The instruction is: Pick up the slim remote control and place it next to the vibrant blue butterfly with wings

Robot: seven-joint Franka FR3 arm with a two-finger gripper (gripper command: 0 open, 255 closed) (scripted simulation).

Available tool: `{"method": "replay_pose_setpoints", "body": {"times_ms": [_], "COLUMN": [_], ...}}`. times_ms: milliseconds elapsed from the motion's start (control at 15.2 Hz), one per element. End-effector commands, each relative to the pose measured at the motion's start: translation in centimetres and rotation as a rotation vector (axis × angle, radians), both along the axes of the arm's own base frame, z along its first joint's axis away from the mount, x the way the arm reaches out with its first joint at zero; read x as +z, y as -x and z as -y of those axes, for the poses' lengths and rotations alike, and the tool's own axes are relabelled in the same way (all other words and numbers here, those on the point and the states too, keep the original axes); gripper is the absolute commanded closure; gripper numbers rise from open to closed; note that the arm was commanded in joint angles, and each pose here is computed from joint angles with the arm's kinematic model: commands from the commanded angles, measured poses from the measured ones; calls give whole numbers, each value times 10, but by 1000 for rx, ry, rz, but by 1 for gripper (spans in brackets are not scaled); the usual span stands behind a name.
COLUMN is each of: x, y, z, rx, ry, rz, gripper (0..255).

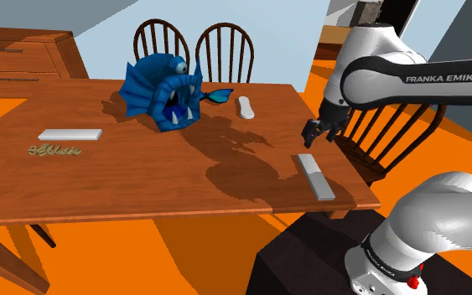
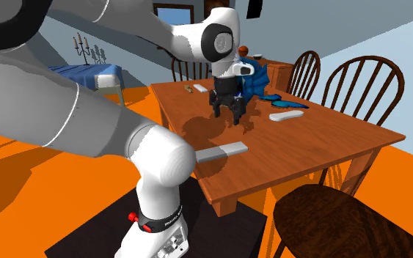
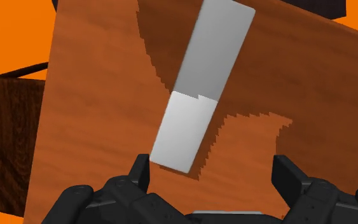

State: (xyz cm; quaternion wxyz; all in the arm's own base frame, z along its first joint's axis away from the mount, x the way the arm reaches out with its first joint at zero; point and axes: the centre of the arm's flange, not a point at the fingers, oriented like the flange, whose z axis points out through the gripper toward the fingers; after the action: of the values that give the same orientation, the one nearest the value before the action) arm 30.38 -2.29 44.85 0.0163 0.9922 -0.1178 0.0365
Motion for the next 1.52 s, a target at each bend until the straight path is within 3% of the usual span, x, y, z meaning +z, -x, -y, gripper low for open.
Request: {"method": "replay_pose_setpoints", "body": {"times_ms": [0, 264, 792, 1320, 1386, 1452], "x": [-26, -76, -118, -118, -118, -118], "y": [4, 13, 13, 13, 13, 13], "z": [3, 6, 7, 7, 7, 7], "rx": [-52, -150, -154, -154, -154, -154], "ry": [-8, -25, -26, -26, -26, -26], "rz": [-20, -61, -62, -63, -63, -63], "gripper": [0, 0, 0, 0, 255, 255]}}
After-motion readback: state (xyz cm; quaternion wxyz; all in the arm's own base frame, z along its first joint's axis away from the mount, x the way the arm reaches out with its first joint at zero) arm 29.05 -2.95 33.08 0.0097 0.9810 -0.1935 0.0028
